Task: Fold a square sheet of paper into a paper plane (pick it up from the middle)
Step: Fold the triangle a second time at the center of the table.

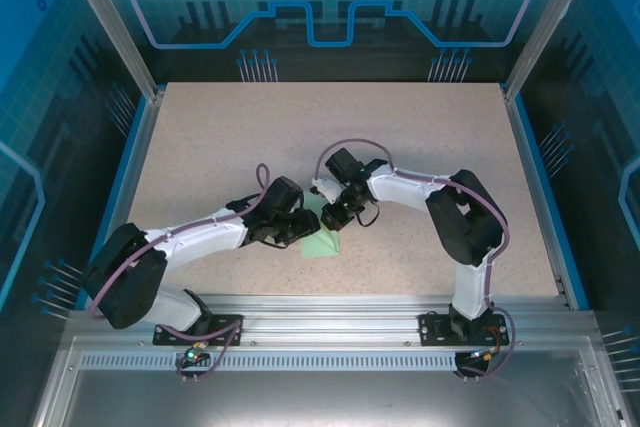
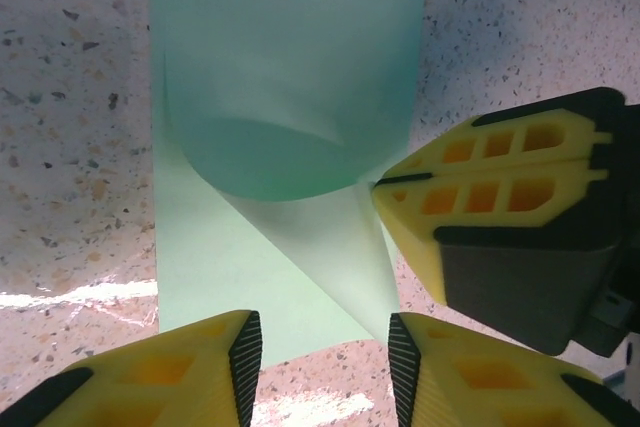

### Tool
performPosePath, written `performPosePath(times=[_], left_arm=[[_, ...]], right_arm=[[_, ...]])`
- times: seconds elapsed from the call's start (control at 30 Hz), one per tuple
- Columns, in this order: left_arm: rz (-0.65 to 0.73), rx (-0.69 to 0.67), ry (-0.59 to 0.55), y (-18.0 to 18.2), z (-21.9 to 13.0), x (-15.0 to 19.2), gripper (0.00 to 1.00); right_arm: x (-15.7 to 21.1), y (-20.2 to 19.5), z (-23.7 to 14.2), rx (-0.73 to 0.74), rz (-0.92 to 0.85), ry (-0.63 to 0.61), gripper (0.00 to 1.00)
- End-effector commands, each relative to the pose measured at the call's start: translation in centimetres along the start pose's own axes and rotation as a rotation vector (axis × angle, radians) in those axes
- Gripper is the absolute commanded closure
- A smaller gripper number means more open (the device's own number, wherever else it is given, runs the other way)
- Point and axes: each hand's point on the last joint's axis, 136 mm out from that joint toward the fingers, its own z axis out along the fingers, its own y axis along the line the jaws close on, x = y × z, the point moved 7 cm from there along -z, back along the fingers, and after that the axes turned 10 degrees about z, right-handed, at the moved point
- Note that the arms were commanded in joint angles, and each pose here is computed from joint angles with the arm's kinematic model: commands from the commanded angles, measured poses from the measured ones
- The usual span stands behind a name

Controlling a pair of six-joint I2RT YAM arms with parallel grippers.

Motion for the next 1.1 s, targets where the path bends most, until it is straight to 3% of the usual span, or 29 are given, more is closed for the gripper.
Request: performPosePath(times=[0.0,1.07], left_arm=[[-0.015,0.048,0.001,-1.4,0.3,-0.4,0.59],[-0.051,0.034,0.005,-2.2,2.5,-1.6,0.69]], right_arm=[[-0.1,-1.0,-0.2,-0.003,0.022,0.011,0.97],[0.5,-2.4,-0.1,0.008,0.129,-0.02,0.96]])
